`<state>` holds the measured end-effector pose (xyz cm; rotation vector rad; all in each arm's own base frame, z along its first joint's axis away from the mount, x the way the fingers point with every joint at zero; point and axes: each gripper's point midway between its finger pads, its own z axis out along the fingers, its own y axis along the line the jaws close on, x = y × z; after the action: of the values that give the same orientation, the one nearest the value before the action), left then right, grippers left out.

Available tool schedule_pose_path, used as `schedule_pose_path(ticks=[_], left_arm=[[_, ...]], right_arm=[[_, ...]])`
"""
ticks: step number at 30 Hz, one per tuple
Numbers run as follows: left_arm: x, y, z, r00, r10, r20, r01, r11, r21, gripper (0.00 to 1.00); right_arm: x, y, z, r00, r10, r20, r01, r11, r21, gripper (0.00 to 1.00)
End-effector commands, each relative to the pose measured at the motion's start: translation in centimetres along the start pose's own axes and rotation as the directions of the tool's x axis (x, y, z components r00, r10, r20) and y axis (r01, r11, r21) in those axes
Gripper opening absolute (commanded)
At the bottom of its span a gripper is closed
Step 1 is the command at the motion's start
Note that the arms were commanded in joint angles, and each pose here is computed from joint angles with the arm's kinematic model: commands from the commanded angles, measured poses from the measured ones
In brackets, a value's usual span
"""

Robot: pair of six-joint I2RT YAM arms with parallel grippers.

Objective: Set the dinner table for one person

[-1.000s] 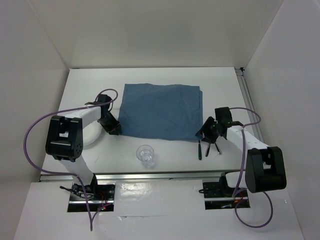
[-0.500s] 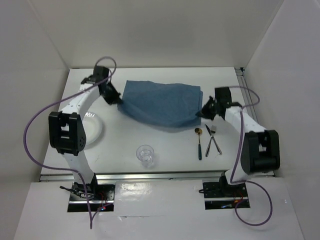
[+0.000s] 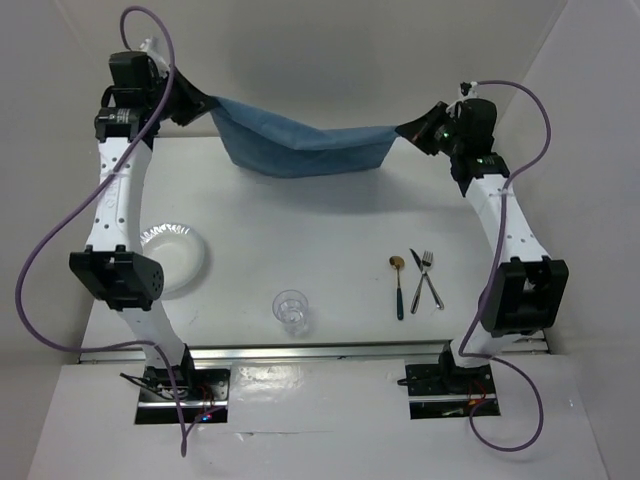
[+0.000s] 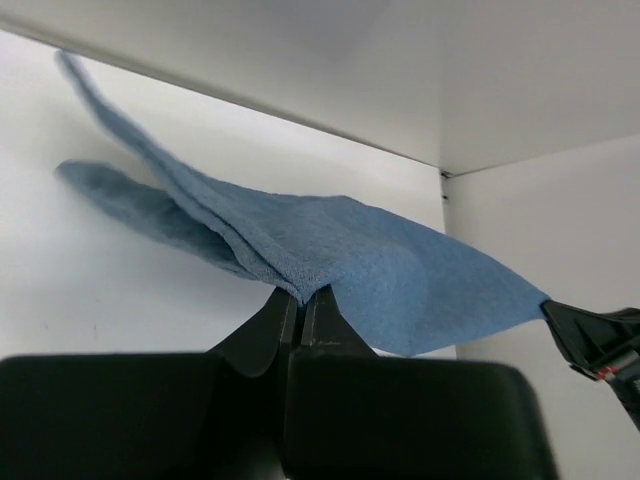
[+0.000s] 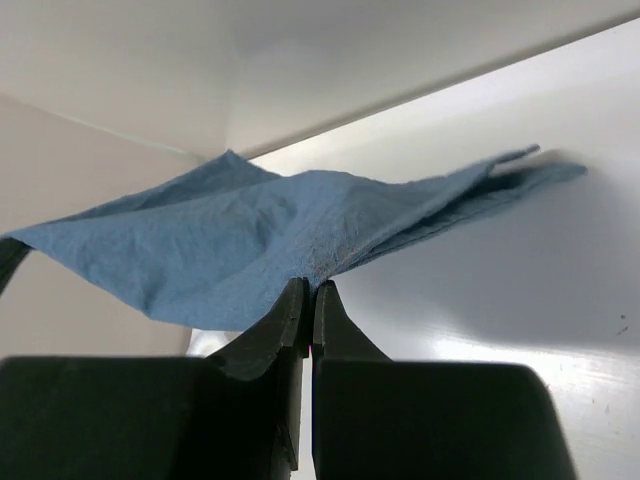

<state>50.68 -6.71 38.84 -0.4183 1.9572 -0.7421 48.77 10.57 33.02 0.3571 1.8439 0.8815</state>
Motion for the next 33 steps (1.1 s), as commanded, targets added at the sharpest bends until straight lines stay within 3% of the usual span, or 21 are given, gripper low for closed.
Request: schedule_pose_path(ticks=[1,11,14,24,33], left_arm=[[-0.1,-2.2,-3.1,0.999,0.028,-0.036,-0.022,0.988,0.150,0.00],[2.6,-2.1,-8.4,0.981,-0.032,-0.190,0.077,0.969,0.234,0.00],[3.0,-2.6,-8.7,0.975,-0.031,-0.219,0.090,0.961,0.261,0.00],[0.4,-2.1,-4.1,0.974,-0.051,-0.220,0.119,0.943,0.310,0.00],[-3.8,-3.2,0.8,0.986,-0.029,-0.162,0.104,0.875,0.473,0.00]], right_arm=[[-1.8,3.0,-4.0,0.994,-0.076,0.078,0.081,0.994,-0.067,0.00],[-2.3,7.3,-12.7,0.971,-0.168,0.168,0.181,0.981,-0.066,0.00],[-3.1,7.9,-13.4,0.965,-0.180,0.190,0.193,0.980,-0.055,0.00],[-4.8,5.3,-5.8,0.975,-0.139,0.173,0.154,0.985,-0.078,0.00],[-9.0,6.4,-0.4,0.955,-0.122,0.271,0.182,0.961,-0.207,0.00]])
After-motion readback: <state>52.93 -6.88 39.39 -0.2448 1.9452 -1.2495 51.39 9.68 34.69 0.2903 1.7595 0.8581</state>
